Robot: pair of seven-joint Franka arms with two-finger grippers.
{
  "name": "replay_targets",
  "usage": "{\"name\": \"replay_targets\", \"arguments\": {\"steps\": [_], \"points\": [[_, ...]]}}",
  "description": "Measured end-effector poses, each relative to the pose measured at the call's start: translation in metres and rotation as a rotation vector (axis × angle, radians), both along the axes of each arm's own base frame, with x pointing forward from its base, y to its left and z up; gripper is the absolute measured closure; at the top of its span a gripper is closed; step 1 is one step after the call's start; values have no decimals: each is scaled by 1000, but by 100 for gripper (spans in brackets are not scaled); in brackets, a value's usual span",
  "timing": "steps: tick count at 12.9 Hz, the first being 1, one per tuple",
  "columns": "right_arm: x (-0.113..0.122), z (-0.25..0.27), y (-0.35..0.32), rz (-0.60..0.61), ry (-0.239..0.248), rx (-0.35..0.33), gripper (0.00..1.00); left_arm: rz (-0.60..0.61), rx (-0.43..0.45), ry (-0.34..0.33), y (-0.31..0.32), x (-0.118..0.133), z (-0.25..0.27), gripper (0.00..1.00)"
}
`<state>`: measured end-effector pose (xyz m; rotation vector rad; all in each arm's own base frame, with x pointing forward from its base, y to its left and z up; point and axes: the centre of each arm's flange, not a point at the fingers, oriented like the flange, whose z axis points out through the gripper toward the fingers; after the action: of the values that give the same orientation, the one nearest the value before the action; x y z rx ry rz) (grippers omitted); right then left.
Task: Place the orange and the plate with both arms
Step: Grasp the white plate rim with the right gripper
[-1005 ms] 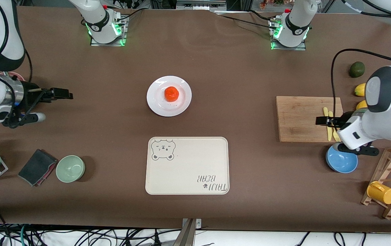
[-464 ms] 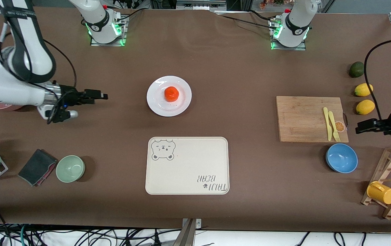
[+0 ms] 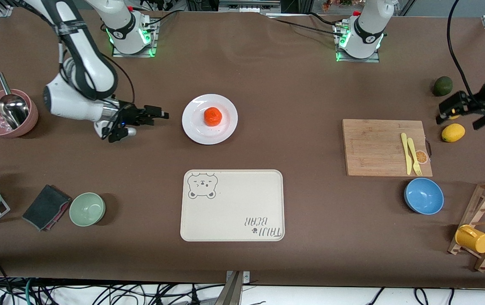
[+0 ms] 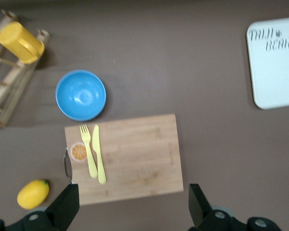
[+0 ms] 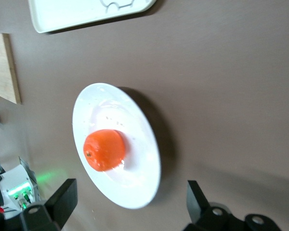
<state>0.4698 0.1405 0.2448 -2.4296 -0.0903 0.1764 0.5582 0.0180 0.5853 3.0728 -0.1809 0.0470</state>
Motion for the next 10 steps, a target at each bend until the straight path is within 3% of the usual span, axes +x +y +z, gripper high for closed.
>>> {"name": "replay_targets", "arguments": {"steps": [3,8,10], "points": [[-20,-26,8,-24,-48,52,0,-18,2,41,-9,-2,-13,0],[-41,-74,19,-69,-105,121,0,-41,32,47,-17,-1,-17,0],[-46,-86,23,-81,-106,126,0,-43,32,45,-18,-1,-16,0]]}}
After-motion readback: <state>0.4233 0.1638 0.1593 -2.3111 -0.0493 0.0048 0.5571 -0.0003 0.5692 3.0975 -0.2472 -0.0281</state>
